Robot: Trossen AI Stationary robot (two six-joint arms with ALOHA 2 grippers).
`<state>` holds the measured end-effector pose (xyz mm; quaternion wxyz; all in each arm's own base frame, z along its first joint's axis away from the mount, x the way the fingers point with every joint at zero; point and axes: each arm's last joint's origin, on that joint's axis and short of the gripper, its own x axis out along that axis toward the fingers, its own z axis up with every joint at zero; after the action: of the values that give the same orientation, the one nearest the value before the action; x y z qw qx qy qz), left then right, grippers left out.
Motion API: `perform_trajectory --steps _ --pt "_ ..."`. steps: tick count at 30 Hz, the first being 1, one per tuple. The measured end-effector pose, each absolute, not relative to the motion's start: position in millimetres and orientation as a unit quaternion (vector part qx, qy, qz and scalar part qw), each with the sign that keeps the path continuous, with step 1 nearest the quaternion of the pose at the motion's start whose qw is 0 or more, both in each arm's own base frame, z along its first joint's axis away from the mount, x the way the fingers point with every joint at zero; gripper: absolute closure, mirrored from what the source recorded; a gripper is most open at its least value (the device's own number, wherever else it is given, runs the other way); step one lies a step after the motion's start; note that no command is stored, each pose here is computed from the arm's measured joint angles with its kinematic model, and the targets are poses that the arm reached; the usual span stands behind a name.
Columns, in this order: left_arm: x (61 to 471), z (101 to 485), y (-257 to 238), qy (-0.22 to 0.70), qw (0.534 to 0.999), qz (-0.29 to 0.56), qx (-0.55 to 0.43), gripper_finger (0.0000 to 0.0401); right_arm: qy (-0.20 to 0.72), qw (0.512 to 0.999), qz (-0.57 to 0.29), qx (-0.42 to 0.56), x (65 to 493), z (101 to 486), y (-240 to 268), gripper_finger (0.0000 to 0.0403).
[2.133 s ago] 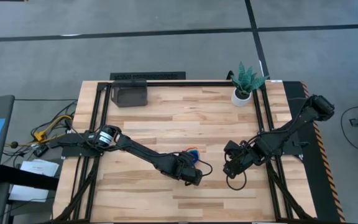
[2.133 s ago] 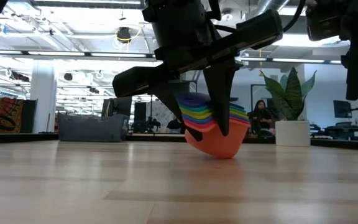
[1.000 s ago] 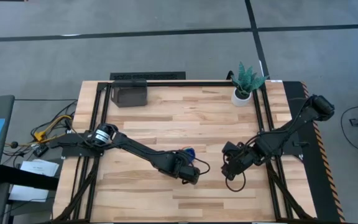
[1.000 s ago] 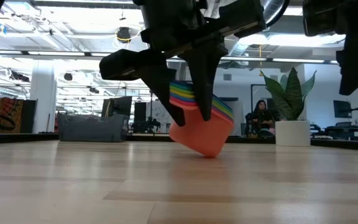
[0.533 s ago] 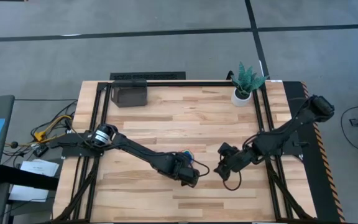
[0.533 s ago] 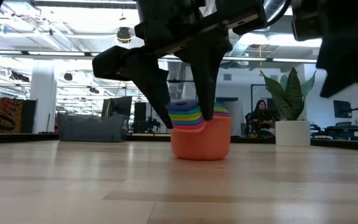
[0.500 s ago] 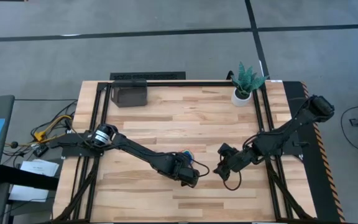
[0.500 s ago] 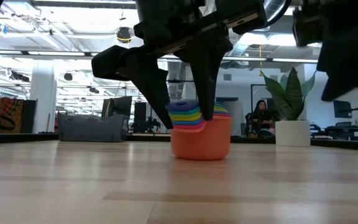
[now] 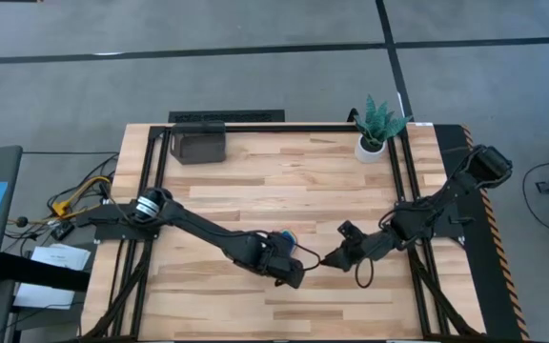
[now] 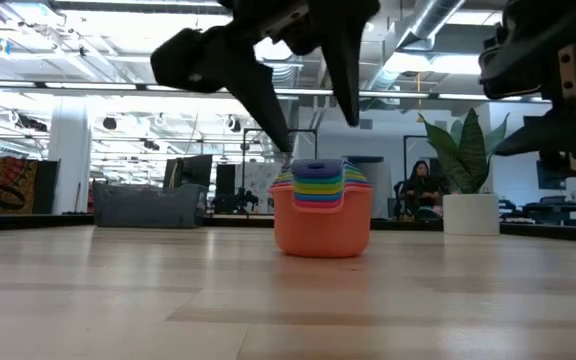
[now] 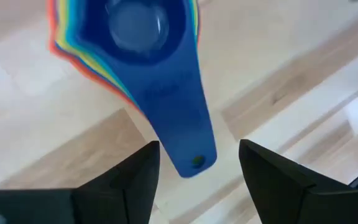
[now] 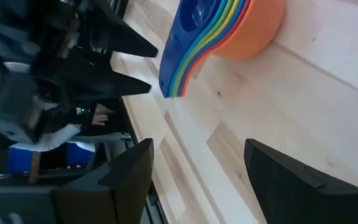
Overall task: Nest measuring cups in basket
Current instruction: Put the stacked measuring cups into the black bin
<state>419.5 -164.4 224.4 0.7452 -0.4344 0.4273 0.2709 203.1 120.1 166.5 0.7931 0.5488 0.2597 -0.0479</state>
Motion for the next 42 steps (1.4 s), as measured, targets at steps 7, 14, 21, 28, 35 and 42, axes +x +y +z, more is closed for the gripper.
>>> perform_trajectory --steps 7,14,21,28,35,42 --pt "408 233 -159 0.455 0.747 0.281 -0.396 0.0192 0.259 0.792 -0.063 0.550 211 156 119 0.0064" --pt "380 270 -135 0.467 0.769 0.312 -0.305 0.0192 0.195 0.771 -0.026 0.606 236 128 133 0.0035" --pt "355 293 -103 0.489 0.797 0.280 -0.216 0.0192 0.165 0.786 -0.030 0.595 275 104 135 0.0067" --pt "310 299 -80 0.504 0.801 0.259 -0.194 0.0192 0.137 0.775 -0.025 0.616 319 99 148 0.0068" --pt "267 298 -68 0.460 0.807 0.263 -0.262 0.0192 0.137 0.756 -0.034 0.639 324 91 152 0.0050" --pt "256 300 -68 0.416 0.816 0.254 -0.311 0.0192 0.138 0.759 -0.041 0.635 319 88 160 0.0086"
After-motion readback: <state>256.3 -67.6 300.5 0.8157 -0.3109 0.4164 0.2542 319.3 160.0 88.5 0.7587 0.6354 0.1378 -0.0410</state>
